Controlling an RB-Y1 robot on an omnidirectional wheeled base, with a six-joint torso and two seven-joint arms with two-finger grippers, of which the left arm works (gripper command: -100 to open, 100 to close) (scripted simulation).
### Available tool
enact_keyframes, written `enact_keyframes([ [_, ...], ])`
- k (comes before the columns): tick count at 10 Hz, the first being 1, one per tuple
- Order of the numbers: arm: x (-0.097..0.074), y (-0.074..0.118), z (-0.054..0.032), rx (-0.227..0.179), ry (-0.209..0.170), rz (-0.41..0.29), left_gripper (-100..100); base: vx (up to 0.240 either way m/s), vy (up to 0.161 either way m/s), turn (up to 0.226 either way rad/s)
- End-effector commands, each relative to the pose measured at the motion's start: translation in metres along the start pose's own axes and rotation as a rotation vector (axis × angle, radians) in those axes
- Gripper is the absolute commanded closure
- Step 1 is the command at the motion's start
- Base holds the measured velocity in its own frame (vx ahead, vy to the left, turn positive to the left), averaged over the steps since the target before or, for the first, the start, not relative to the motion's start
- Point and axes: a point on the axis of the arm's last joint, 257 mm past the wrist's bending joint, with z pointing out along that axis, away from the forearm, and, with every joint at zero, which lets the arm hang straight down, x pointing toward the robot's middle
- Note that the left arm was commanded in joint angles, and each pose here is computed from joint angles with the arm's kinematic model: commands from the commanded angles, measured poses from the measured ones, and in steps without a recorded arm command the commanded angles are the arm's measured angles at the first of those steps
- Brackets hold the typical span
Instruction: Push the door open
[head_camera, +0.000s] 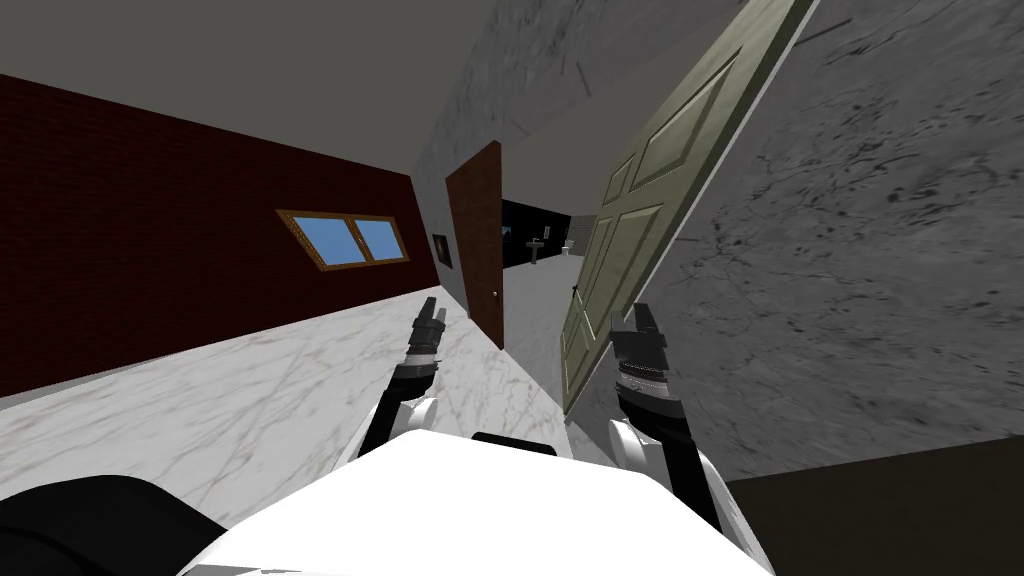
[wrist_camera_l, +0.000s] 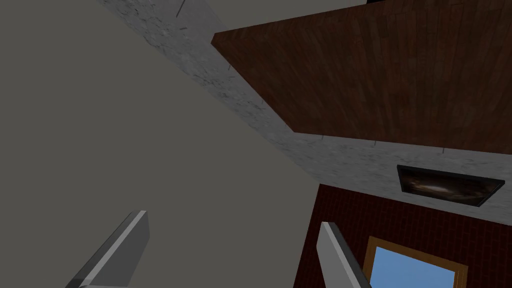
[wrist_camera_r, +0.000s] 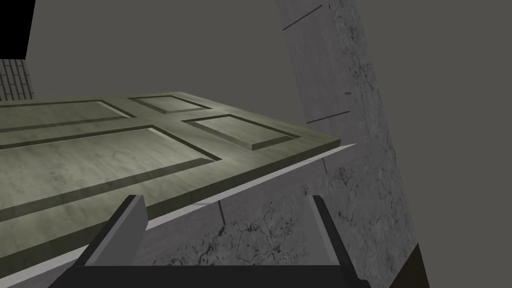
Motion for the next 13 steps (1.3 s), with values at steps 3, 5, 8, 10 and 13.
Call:
enact_keyframes([
  [3, 0.007, 0.023, -0.0009, -0.026, 0.018, -0.007, -100, 0.068, 0.072, -0.092],
  [5, 0.011, 0.037, -0.0025, -0.043, 0.027, -0.012, -100, 0.070, 0.083, -0.112],
  [8, 0.017, 0.060, -0.0054, -0.071, 0.042, -0.019, -100, 0.079, 0.100, -0.114],
  [10, 0.022, 0.076, -0.0078, -0.091, 0.051, -0.025, -100, 0.091, 0.108, -0.119],
  [13, 0.028, 0.101, -0.0120, -0.124, 0.064, -0.033, -100, 0.077, 0.105, -0.136],
])
